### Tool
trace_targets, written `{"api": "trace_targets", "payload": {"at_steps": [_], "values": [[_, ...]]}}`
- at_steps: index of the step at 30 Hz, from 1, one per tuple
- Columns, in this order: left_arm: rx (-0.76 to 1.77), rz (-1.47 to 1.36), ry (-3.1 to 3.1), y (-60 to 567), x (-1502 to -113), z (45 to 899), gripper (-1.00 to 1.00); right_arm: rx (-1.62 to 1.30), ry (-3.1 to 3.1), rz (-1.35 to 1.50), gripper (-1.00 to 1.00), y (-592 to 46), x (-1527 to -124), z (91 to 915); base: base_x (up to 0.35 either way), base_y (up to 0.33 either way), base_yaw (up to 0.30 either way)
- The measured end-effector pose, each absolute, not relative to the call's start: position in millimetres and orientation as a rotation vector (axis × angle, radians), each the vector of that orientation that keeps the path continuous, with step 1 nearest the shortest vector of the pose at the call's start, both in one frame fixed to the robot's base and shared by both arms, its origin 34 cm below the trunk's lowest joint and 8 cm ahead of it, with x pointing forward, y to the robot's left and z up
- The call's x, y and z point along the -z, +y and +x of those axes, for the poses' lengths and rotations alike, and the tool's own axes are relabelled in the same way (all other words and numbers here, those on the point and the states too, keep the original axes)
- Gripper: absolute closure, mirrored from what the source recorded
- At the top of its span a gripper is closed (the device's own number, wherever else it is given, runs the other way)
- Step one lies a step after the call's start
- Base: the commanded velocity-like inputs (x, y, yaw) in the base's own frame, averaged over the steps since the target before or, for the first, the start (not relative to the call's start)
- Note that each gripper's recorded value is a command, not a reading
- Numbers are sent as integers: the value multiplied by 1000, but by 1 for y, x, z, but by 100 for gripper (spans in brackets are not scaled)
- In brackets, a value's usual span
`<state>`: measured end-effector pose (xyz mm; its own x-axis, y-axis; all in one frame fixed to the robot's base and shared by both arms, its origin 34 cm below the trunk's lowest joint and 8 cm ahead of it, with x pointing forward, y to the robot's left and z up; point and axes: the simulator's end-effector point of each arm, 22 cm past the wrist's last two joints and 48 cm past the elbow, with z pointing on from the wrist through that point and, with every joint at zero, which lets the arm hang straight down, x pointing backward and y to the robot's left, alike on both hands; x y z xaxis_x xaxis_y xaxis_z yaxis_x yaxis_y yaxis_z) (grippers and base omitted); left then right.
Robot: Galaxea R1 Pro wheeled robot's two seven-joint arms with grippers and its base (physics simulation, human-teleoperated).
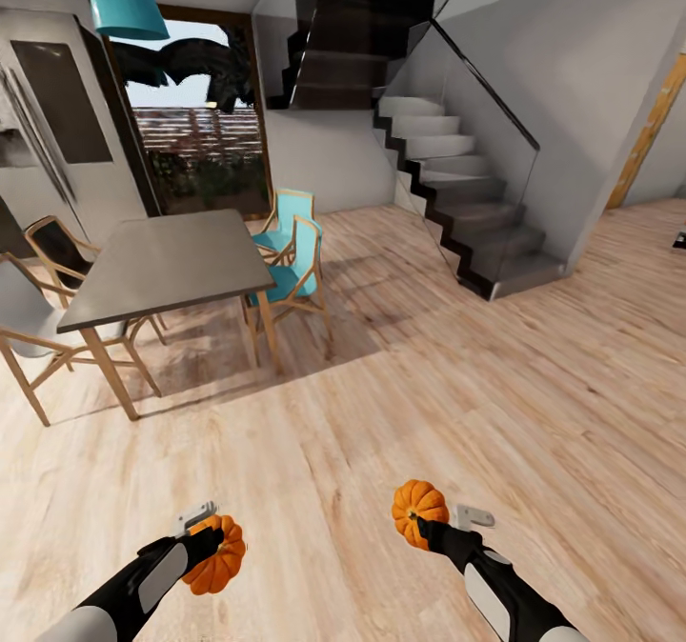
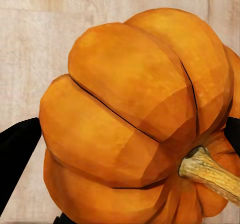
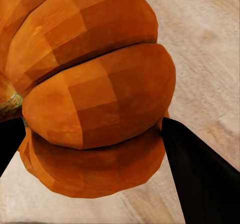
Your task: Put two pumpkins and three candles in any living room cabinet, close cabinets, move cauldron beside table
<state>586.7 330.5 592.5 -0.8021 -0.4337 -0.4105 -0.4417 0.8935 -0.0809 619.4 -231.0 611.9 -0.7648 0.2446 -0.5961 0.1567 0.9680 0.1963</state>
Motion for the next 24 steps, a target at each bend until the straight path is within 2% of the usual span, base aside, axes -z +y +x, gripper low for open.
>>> {"api": "trace_targets", "payload": {"at_steps": [24], "values": [[-27, -640, 2633, 331, -593, 587, 100, -195, 2456, 281, 100, -220, -612, 619, 0, 0, 291]]}}
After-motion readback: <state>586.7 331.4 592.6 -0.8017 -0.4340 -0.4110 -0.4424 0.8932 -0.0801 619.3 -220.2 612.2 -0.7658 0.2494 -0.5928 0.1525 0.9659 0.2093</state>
